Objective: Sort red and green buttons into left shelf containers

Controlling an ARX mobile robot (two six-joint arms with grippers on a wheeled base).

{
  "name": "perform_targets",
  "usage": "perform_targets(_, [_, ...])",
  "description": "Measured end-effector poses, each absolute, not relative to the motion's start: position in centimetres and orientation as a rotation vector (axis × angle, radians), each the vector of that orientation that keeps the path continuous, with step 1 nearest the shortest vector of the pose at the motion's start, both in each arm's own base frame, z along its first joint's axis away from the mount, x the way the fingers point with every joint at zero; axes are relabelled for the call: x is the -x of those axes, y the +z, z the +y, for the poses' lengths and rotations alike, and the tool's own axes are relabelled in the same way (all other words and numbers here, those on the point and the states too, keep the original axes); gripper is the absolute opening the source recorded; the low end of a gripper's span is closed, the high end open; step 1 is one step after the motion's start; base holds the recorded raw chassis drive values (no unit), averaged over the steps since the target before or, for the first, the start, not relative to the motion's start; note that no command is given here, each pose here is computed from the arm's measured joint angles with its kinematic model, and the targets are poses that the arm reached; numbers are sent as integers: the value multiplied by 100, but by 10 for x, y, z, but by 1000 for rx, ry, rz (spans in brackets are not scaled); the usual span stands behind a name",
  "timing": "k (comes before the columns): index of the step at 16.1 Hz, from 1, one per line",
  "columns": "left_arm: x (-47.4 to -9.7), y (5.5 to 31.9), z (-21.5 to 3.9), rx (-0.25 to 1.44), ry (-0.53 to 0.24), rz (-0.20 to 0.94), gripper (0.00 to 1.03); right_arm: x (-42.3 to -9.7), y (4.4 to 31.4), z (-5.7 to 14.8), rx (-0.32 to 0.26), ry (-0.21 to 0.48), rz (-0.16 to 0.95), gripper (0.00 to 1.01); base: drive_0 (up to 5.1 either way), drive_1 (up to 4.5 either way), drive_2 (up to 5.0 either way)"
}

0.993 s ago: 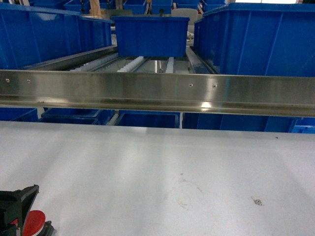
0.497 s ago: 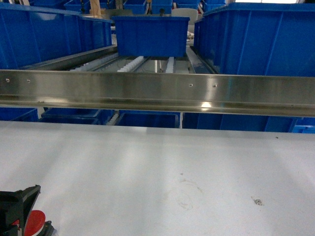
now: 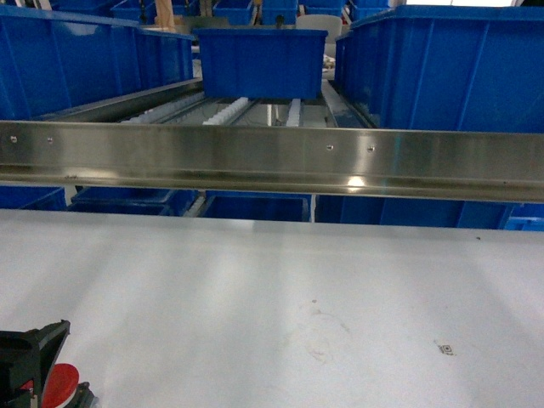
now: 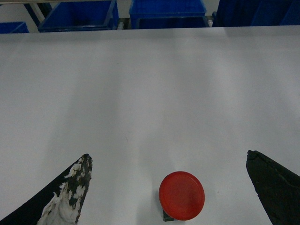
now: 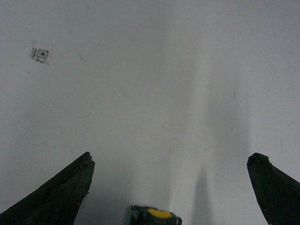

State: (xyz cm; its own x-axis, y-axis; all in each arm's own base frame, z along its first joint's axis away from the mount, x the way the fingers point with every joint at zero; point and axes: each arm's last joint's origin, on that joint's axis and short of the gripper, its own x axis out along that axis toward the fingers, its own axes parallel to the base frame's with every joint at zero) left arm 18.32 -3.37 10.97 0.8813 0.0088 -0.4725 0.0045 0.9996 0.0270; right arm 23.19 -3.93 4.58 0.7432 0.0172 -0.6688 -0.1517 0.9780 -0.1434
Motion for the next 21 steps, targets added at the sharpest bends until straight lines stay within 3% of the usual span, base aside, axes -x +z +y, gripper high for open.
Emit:
perform_targets(6, [-183,110,-34,-28,2,493,98,-218,28,-40,168,104,762,97,0,0,0])
perform_targets(13, [-183,110,-34,-28,3,493,98,-221,14,-45,164,79,753,29,0,0,0])
perform_targets(18, [-183,110,-34,-28,2,492,98,-210,31,-47,133,46,700,27,0,0,0])
perform_targets(21, [-183,110,-34,-28,2,493,98,-191,74,-50,73,26,530,27,0,0,0])
